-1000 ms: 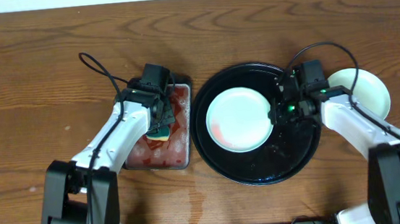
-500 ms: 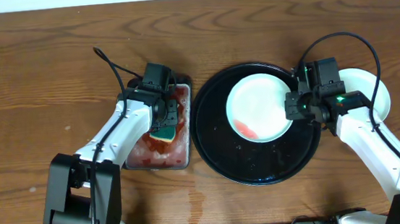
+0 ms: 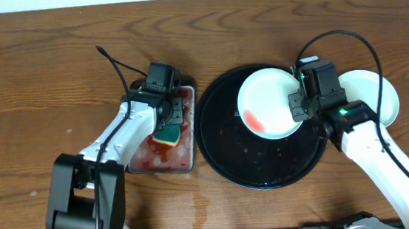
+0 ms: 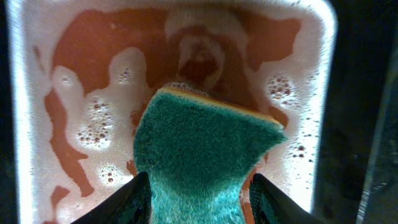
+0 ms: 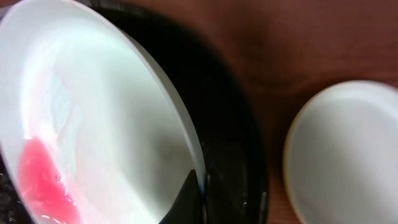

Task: Clean dirty plates on tray and stack at the side
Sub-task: 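Lift the green plate off the black tray with the right gripper, then carry the green plate right and stack it on the plate pile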

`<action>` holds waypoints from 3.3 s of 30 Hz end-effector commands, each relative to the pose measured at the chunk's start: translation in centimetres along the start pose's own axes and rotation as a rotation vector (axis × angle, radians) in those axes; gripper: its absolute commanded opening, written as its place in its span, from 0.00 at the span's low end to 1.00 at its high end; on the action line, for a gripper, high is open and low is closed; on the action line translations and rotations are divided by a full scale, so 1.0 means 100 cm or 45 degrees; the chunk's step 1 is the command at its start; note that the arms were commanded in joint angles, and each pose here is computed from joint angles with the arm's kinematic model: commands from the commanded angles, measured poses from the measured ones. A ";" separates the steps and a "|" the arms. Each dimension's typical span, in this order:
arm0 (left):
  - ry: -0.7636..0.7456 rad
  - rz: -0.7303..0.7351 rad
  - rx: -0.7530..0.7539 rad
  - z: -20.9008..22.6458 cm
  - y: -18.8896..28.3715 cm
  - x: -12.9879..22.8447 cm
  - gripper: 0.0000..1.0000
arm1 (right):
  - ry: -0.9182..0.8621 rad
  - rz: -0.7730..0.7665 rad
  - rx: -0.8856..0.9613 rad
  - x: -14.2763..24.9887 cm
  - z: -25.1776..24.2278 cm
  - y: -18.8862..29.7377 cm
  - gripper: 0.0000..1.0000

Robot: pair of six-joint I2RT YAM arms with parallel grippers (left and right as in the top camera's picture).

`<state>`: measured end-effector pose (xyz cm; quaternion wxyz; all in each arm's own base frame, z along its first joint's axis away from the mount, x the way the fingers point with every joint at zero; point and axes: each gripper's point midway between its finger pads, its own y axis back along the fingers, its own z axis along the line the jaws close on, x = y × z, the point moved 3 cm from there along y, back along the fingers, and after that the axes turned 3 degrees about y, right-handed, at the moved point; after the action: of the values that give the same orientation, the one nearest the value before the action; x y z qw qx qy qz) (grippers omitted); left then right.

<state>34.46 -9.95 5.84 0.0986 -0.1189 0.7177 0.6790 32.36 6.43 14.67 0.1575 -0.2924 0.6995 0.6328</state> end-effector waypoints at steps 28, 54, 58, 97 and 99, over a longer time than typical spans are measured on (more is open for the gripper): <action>0.002 0.123 -0.048 0.009 0.009 0.021 0.53 | 0.292 -0.183 0.193 -0.025 -0.023 0.038 0.01; 0.034 0.250 -0.045 0.016 -0.011 0.063 0.07 | 0.301 -0.182 0.193 -0.025 -0.023 0.038 0.01; 0.035 0.216 -0.035 0.014 -0.006 0.055 0.07 | 0.302 -0.183 0.193 -0.025 -0.023 0.038 0.01; 0.157 0.091 0.006 0.010 0.027 0.039 0.60 | 0.669 -0.522 0.809 -0.074 0.035 0.114 0.01; 0.157 0.091 0.006 0.010 0.027 0.039 0.60 | 0.658 -0.519 0.825 -0.074 0.033 0.114 0.01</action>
<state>30.27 -9.24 7.44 0.0371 -0.1350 0.7317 0.6671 31.04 12.66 26.85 0.1634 -0.5343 0.7830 0.2732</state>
